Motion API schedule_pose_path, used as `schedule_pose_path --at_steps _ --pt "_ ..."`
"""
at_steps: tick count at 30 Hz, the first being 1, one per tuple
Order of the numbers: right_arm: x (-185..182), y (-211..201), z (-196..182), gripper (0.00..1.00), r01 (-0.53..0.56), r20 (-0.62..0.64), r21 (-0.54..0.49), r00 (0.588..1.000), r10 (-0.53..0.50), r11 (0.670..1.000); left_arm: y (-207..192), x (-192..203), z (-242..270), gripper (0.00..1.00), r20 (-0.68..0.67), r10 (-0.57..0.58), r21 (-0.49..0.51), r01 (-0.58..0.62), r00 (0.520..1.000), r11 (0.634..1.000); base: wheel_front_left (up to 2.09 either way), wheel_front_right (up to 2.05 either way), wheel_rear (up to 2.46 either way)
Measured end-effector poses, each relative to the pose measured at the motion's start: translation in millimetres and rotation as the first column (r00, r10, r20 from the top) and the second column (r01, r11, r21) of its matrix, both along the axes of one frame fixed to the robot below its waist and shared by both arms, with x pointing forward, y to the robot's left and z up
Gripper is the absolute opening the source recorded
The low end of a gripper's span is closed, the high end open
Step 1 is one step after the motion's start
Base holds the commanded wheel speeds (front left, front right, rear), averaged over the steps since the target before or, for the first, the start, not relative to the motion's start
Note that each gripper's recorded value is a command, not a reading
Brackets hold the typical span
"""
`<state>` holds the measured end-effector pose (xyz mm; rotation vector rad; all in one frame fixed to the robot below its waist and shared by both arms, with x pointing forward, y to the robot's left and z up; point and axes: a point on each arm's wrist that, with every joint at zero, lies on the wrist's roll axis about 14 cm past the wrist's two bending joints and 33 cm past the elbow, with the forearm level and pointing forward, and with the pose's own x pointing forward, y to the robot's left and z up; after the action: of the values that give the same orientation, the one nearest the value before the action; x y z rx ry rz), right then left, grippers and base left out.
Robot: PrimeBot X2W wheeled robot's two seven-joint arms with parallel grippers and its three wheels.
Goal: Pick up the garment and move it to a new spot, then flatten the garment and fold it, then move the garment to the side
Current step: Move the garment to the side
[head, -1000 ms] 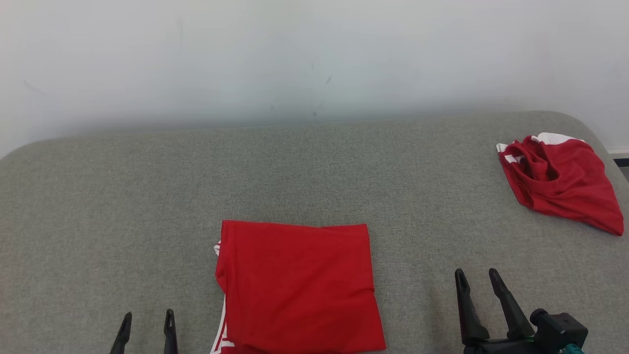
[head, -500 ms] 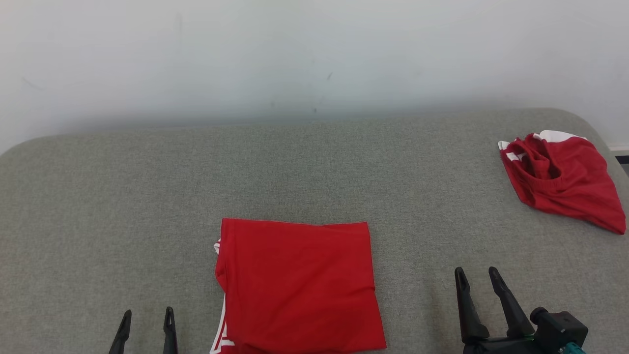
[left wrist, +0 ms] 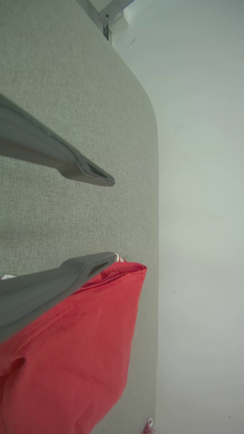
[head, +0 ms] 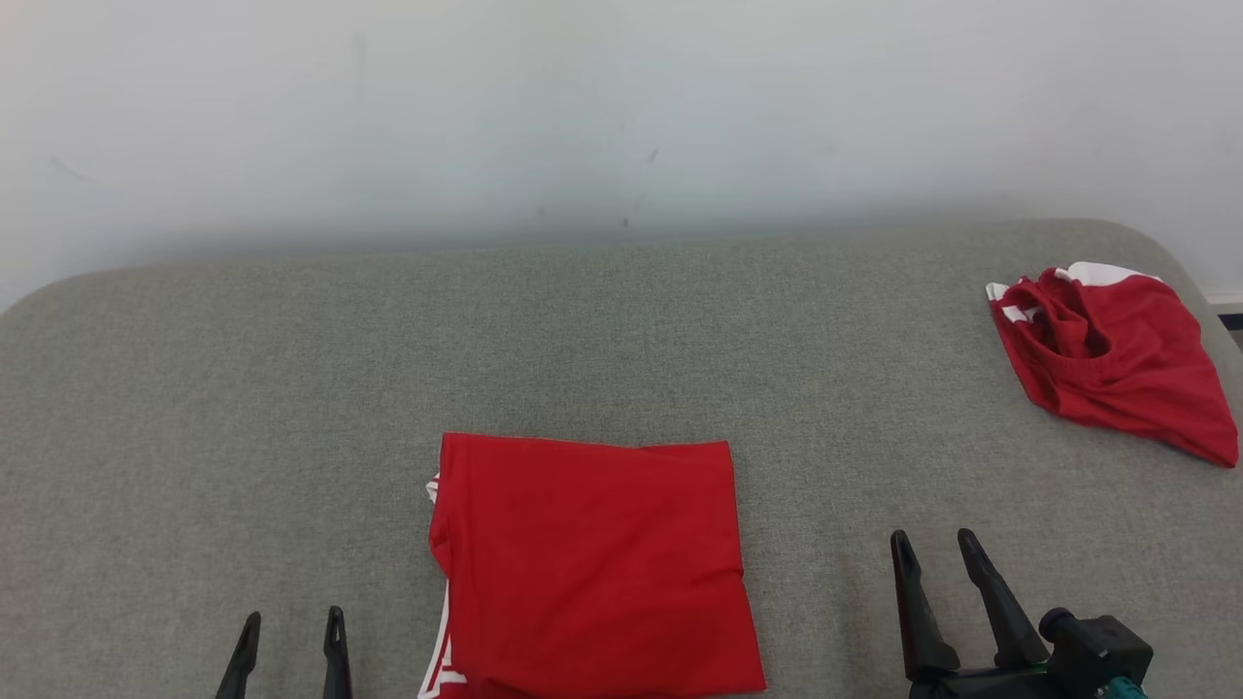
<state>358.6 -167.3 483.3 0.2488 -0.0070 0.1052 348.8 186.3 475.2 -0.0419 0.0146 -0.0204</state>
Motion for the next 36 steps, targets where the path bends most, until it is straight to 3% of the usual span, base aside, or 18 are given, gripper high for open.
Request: schedule_pose_path --at_steps 13,23,36 --pt "14.8 45.8 -29.2 1.00 -0.151 -0.101 -0.016 0.984 0.148 0.988 2.2 -2.3 0.4 1.00 0.001 0.011 -0.005 -0.011 1.000 1.000 0.00 0.00 0.00" --pt "53.9 83.7 -54.4 1.00 -0.286 -0.238 -0.044 0.933 0.268 0.957 4.8 -2.6 -1.3 1.00 -0.005 0.027 -0.020 -0.027 1.000 0.999 0.00 0.00 0.00" --pt "65.3 111.4 -96.8 1.00 -0.346 -0.444 -0.002 0.841 0.310 0.938 16.7 -5.7 -6.5 1.00 -0.025 0.078 -0.027 -0.078 0.997 0.997 0.00 0.00 0.00"
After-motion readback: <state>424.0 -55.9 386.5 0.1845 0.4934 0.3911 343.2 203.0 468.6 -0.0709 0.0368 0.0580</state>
